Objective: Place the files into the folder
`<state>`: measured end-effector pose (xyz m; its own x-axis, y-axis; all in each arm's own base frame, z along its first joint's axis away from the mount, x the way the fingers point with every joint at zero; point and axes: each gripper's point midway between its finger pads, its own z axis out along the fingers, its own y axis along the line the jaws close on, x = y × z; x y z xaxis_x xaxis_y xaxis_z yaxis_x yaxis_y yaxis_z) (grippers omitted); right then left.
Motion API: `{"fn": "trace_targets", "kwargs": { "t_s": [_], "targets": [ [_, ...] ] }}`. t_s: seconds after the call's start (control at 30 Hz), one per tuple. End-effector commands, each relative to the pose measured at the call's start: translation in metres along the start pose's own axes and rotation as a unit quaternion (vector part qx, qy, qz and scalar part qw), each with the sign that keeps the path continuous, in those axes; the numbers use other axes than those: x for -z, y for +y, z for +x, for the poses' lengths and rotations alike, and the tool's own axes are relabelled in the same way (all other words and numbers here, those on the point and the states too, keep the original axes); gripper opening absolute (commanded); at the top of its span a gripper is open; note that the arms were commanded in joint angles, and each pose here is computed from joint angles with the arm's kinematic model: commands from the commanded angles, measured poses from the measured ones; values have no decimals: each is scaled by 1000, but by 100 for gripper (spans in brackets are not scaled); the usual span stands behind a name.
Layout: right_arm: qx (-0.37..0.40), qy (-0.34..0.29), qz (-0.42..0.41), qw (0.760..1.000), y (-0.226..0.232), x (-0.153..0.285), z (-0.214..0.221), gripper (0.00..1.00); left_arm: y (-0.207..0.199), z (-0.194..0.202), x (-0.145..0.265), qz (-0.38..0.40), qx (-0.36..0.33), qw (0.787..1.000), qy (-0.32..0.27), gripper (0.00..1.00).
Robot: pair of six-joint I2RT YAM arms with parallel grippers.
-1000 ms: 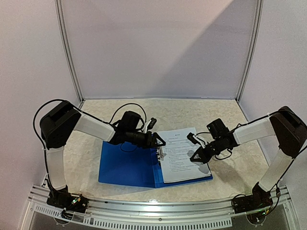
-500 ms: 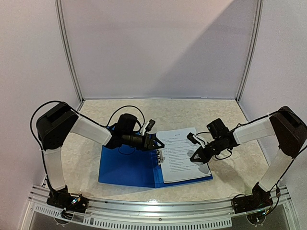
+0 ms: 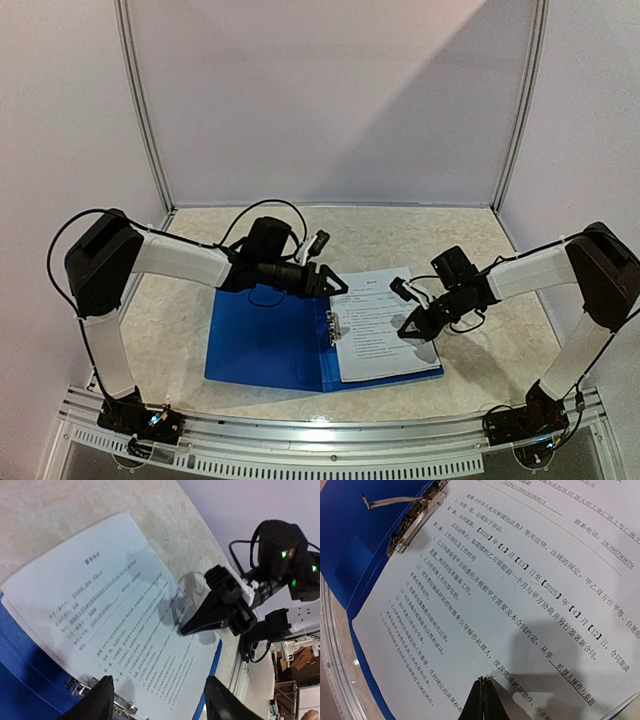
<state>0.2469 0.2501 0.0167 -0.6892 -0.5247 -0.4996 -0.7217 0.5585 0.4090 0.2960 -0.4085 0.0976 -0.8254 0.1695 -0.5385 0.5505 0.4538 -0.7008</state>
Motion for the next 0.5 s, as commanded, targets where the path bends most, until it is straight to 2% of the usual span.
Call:
{"fn": "trace_targets", "kwargs": {
  "t_s": [0.0,0.23,0.47],
  "targets": [
    [31,-30,10,999,8,23,-31,3,-2,-32,12,-66,-34,997,5,63],
    [83,-74,5,994,30,62,-84,8,-31,-105,46,-153,-80,985,-14,66],
    [118,-91,14,989,42,91,-112,18,-24,-124,73,-232,-92,968,-19,66]
  ]
}}
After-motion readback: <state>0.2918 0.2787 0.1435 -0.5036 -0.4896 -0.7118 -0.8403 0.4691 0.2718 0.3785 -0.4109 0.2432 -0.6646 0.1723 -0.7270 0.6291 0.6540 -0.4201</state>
